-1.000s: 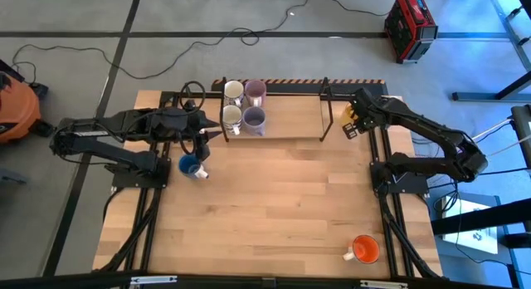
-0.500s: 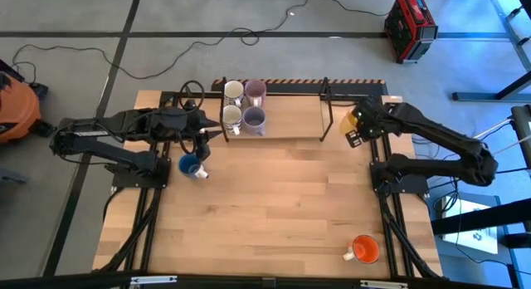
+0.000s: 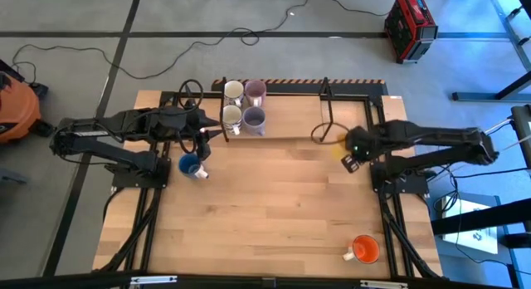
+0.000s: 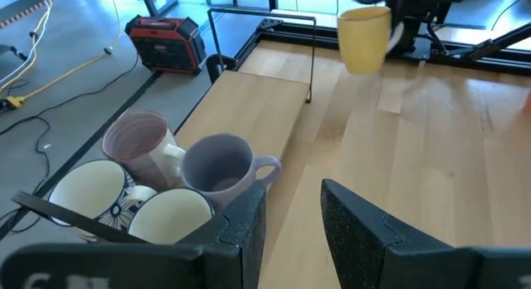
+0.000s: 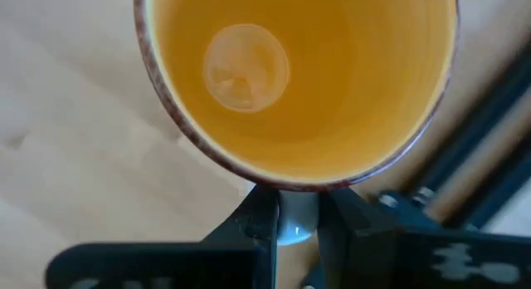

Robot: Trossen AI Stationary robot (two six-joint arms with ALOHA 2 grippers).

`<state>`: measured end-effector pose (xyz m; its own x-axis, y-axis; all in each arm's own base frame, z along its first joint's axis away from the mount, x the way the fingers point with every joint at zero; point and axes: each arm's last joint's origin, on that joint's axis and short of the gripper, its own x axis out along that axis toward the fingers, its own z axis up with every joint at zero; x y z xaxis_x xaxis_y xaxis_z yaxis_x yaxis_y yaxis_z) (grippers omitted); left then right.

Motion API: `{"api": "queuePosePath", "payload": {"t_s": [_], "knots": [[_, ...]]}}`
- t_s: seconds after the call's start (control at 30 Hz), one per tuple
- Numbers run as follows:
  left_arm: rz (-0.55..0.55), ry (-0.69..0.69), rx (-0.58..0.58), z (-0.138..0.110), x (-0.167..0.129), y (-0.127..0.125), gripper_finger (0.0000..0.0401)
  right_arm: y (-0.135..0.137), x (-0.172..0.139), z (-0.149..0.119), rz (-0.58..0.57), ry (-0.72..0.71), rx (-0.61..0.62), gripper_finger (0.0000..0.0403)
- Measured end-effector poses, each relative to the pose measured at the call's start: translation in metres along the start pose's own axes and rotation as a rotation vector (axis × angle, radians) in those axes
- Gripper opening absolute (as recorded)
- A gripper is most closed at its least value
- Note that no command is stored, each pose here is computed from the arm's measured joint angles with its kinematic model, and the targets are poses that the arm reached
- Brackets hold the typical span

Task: Place coffee mugs
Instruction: Put the yellow mug on the shelf

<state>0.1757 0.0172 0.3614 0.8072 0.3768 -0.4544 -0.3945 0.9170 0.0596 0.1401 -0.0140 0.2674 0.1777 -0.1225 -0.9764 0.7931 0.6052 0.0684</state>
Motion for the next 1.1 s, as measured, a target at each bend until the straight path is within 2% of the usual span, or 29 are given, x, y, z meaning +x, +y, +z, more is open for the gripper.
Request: {"api": "queuePosePath", "payload": {"t_s": [0.27, 0.57, 0.87, 1.1], "knots": [[0.0, 0.0, -0.001, 0.0, 0.0, 0.0, 0.011, 0.052, 0.012, -0.012, 0.101, -0.086, -0.171, 0.0032], [-0.001, -0.004, -0.027, 0.001, 0.0, 0.0, 0.011, 0.102, 0.048, -0.006, 0.097, -0.181, -0.25, 0.0032], [-0.001, -0.01, -0.038, 0.001, 0.0, 0.0, 0.011, 0.132, 0.075, 0.013, 0.019, -0.113, -0.313, 0.0032], [-0.001, -0.011, -0.041, 0.001, 0.0, 0.0, 0.011, 0.141, 0.084, 0.03, -0.039, -0.033, -0.322, 0.0032]]}}
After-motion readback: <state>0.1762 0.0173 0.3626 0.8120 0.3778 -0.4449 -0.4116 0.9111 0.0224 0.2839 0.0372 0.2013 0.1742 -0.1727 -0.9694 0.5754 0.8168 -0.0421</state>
